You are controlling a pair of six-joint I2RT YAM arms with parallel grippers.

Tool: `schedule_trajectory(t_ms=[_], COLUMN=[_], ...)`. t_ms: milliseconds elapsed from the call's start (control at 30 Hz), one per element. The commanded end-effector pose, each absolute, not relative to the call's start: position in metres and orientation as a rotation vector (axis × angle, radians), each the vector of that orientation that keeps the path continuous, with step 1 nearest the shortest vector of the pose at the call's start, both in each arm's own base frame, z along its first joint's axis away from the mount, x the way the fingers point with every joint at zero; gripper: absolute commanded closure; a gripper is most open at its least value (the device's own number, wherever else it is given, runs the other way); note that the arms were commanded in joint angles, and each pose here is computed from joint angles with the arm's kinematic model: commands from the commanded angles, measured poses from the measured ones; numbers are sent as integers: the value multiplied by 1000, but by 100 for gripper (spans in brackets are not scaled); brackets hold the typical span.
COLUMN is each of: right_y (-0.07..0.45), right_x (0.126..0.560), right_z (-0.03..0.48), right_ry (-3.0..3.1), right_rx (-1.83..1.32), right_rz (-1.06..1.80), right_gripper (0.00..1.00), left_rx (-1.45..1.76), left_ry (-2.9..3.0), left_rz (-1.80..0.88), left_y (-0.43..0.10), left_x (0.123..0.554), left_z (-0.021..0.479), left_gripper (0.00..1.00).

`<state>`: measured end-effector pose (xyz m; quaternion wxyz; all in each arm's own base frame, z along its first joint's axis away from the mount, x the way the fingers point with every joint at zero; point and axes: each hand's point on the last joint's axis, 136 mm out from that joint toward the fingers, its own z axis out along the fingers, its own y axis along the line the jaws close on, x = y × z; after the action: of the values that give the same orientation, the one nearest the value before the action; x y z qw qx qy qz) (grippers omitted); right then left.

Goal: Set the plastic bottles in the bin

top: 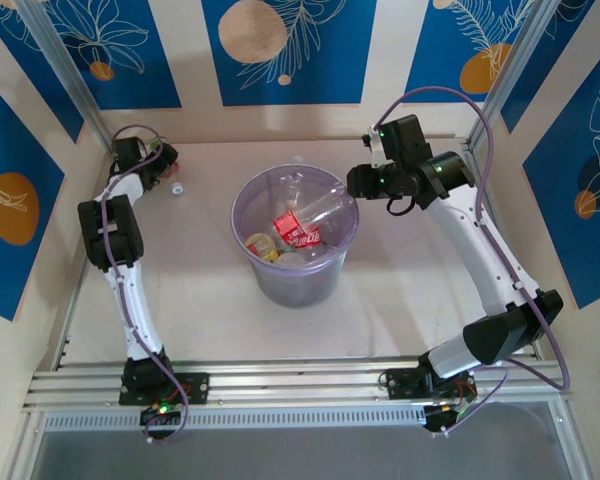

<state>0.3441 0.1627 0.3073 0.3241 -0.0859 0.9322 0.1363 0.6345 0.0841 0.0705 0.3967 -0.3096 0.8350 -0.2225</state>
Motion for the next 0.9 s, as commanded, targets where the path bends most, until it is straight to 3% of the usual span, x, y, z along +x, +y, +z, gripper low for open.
schedule_trajectory(t_ms=[0,133,300,467,567,733,800,867], right_y=[162,161,163,161,159,158,159,159], right_x=[337,337,334,329,326,322,320,318], right_z=[312,310,313,319,323,325,325,326], right_ry=[2422,2418,2396,2380,2369,2359,2357,2351], right_rx=[-243,-249,-255,-255,-250,-247,-249,-249], right_rz=[381,391,413,418,413,420,425,426], right_gripper=[56,57,56,56,56,57,56,57], left_rx=[-645,-623,-550,-430,-422,-457,-464,-477], left_ry=[2053,2086,2234,2342,2437,2455,2466,2476], left_rz=[-475,-268,-47,16,151,131,111,95], left_y=[72,78,79,63,69,67,64,63], left_x=[612,600,613,639,635,631,630,628], left_z=[134,151,126,91,67,52,49,47], left_gripper=[6,0,0,0,0,0,4,16])
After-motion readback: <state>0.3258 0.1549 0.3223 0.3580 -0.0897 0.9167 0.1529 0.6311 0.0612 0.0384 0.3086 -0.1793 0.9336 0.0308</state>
